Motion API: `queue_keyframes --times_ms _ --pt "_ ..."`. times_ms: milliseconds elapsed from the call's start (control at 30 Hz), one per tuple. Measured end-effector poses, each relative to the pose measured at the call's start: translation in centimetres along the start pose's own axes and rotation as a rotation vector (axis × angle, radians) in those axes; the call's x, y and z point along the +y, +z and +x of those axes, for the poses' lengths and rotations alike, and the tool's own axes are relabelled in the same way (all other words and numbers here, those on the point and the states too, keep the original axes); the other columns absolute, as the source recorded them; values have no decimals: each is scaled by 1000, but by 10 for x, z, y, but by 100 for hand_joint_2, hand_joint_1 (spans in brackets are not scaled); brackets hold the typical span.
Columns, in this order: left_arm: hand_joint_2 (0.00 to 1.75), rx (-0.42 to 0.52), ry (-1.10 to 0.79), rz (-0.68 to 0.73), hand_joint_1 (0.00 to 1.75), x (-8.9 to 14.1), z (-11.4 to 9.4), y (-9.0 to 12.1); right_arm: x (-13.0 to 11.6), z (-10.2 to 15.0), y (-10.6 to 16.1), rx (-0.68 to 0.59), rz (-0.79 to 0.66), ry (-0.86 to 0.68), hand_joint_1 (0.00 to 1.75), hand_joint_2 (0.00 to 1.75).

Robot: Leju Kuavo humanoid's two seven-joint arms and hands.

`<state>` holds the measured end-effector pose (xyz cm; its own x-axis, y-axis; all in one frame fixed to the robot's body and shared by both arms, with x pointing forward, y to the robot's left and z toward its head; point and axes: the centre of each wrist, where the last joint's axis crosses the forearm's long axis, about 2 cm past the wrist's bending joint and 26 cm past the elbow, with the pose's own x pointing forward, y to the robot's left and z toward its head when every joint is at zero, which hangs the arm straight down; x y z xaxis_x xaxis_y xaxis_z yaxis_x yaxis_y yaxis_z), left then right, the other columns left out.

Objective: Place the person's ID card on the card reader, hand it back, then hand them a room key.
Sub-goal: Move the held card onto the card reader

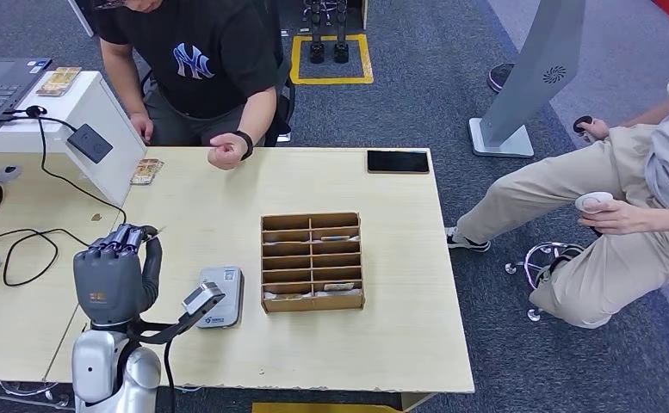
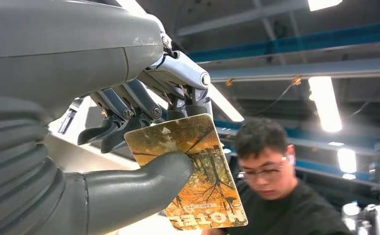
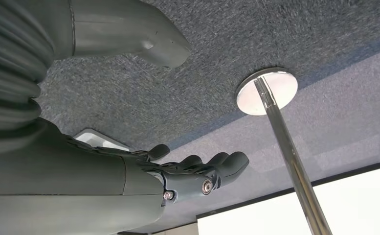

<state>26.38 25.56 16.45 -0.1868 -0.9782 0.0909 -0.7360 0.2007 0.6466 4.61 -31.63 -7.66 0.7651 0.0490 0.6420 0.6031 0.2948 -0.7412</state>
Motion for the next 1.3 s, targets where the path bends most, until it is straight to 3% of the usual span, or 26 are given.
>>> queue_keyframes --times_ms 900,1300 --pt "175 130 -40 -117 175 -8 -14 33 0 0 0 13 -10 -12 0 175" --pt "175 222 -73 -249 175 -24 -3 56 0 0 0 9 -6 -8 0 175"
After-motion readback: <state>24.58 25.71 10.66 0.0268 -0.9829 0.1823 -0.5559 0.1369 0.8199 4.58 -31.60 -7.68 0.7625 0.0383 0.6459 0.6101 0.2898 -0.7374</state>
